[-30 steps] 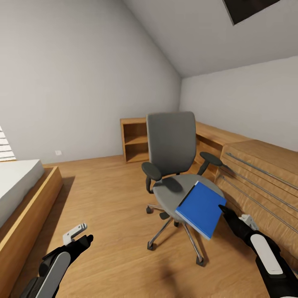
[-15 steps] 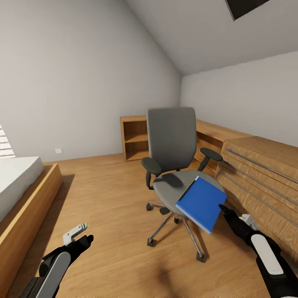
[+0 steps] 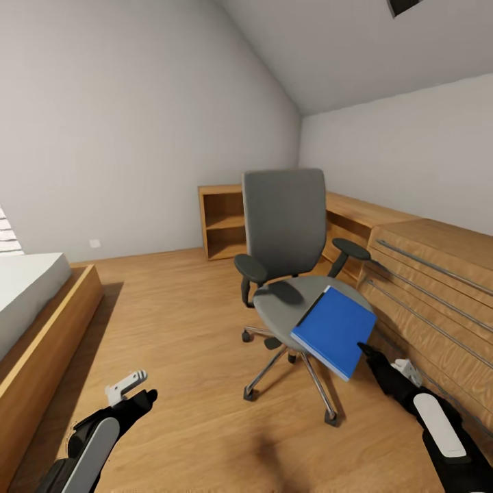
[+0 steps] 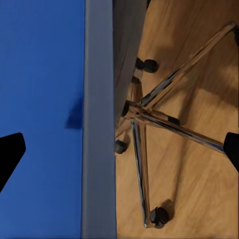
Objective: In the bedroom, organize the workspace by keeping the computer under the desk, ensuring the monitor is on the desk, placing the keyboard on the desk next to the monitor, placing the mouse on the desk next to the keyboard, moving the folder from the swivel chair onto the desk next to the mouse, stacking the notebook on top of the folder with the pen on top of the notebook, and positioning the swivel chair next to the desk.
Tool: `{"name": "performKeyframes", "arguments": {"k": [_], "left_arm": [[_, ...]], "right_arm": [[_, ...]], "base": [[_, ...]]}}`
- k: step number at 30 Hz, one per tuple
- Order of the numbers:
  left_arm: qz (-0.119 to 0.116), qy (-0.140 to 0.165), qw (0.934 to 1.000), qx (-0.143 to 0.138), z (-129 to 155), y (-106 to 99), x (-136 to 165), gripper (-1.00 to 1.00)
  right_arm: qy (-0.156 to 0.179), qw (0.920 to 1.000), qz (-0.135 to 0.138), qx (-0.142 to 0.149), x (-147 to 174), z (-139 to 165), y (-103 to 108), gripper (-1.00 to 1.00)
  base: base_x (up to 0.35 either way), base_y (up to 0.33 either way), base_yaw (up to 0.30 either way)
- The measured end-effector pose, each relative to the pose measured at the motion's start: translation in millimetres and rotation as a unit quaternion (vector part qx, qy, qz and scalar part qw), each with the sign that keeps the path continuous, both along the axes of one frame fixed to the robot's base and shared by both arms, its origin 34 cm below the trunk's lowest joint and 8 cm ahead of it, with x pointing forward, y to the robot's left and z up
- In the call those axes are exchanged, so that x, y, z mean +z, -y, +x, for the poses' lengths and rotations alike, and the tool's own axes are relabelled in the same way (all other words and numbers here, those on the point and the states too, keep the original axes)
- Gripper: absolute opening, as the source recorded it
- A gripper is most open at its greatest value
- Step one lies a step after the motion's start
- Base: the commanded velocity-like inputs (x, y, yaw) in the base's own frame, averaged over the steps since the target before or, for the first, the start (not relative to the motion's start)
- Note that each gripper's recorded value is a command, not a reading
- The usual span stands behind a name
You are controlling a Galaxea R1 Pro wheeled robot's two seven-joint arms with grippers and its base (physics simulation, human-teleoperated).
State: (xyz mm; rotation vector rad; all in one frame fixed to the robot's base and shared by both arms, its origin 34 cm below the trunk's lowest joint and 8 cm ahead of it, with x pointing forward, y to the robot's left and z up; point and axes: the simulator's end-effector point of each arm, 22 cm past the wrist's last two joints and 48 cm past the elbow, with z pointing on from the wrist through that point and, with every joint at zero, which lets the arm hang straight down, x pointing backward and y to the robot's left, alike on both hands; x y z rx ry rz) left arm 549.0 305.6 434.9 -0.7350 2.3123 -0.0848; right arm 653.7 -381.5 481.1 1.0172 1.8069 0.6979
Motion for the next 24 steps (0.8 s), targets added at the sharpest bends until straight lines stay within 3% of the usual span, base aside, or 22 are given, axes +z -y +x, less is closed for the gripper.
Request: {"name": "performKeyframes", "arguments": {"k": [6,14,24], "left_arm": [[0.003,-0.012,0.9998,-0.015,-2,11,-11,1.0],[0.003,-0.013,0.9998,-0.016,-2,12,-12,1.0],[0.002,-0.013,0.9998,-0.016,-2,12,-12,1.0]], "right_arm": [[-0.009,0.9999,0.009,0.001,-13,-1,-2,1.0],[0.022,0.9981,0.035,0.044,0,3,-26,1.0],[0.041,0.9961,0.049,0.061,4,4,-35,1.0]], "base": [[0.0,0.0,0.0],[0.0,0.0,0.0],[0.0,0.0,0.0]]}}
